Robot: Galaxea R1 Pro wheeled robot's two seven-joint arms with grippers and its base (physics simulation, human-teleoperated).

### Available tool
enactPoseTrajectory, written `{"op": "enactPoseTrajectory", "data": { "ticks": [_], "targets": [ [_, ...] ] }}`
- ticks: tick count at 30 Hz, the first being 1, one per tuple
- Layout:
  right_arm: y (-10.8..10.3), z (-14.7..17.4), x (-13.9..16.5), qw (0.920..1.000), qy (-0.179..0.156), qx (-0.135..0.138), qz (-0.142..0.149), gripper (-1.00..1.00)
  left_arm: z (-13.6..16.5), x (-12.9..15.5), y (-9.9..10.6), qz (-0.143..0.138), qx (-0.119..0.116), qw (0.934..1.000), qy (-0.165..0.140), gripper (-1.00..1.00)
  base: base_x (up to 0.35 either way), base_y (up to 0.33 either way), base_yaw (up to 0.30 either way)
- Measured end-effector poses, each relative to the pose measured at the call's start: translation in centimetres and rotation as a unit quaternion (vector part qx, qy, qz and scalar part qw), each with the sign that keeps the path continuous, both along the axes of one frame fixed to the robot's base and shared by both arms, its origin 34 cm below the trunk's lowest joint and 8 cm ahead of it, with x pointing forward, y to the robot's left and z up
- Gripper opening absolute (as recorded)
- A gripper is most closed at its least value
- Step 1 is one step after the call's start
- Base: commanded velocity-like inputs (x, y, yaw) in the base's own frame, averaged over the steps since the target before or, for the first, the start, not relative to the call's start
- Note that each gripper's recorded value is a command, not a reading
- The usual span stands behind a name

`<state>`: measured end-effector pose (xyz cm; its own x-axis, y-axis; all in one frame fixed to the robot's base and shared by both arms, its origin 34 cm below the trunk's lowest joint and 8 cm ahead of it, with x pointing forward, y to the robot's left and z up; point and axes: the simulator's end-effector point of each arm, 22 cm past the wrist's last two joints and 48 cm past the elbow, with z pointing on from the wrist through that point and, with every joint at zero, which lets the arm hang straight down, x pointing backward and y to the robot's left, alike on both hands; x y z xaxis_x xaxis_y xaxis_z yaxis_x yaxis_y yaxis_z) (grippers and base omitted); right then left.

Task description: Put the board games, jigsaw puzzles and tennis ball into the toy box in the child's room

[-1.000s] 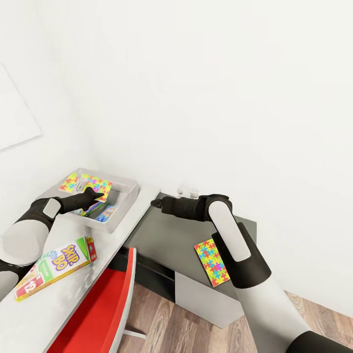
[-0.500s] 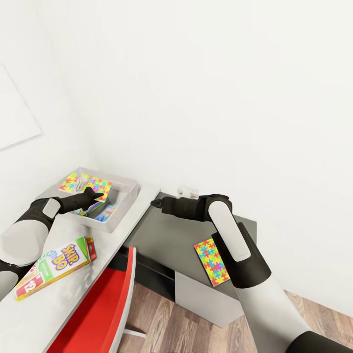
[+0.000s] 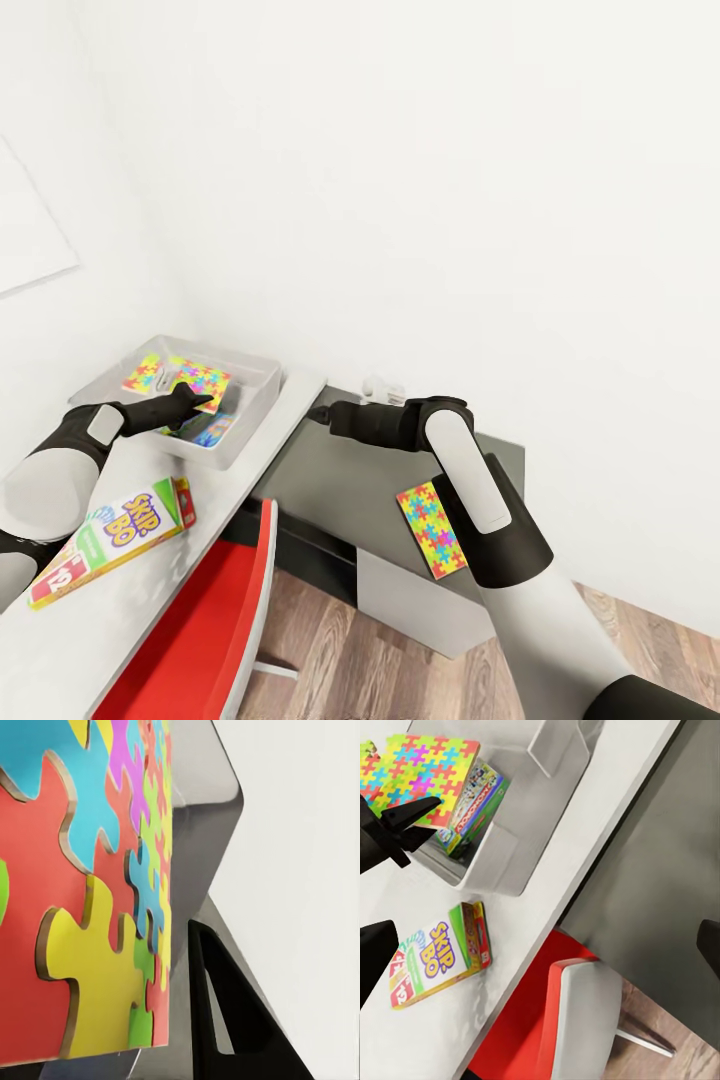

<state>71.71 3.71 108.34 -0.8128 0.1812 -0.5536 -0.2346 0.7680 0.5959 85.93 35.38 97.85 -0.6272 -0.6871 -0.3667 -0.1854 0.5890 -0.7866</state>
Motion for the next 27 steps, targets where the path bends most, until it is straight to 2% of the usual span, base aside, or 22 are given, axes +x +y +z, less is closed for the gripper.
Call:
{"op": "enactPoseTrajectory", "data": {
  "ticks": [2, 7, 13, 19, 27],
  "targets": [
    [0.0, -0.2, 0.0, 1.0, 0.001, 0.0, 0.0, 1.0, -0.1, -0.3, -0.6, -0.009, -0.016, 0.9998, 0.008, -1.0, 0.0, 0.0, 0.0],
    [0.0, -0.5, 0.1, 1.0, 0.004, 0.001, 0.001, 1.0, 0.2, -0.3, -1.1, -0.018, -0.036, 0.9992, 0.007, -1.0, 0.0, 0.0, 0.0],
    [0.1, -1.0, 0.1, 1.0, 0.007, 0.001, 0.002, 1.0, -0.1, -0.9, 0.6, -0.014, -0.044, 0.9987, 0.021, -1.0, 0.0, 0.0, 0.0],
    [0.2, -1.5, 0.1, 0.9999, 0.011, 0.002, 0.003, 1.0, -0.2, -1.2, 0.5, -0.021, -0.065, 0.9973, 0.027, -1.0, 0.0, 0.0, 0.0],
    [0.3, -2.2, 0.1, 0.9999, 0.016, 0.001, 0.005, 1.0, -0.7, -1.1, 0.3, -0.023, -0.07, 0.9968, 0.03, -1.0, 0.0, 0.0, 0.0]
  ]
}}
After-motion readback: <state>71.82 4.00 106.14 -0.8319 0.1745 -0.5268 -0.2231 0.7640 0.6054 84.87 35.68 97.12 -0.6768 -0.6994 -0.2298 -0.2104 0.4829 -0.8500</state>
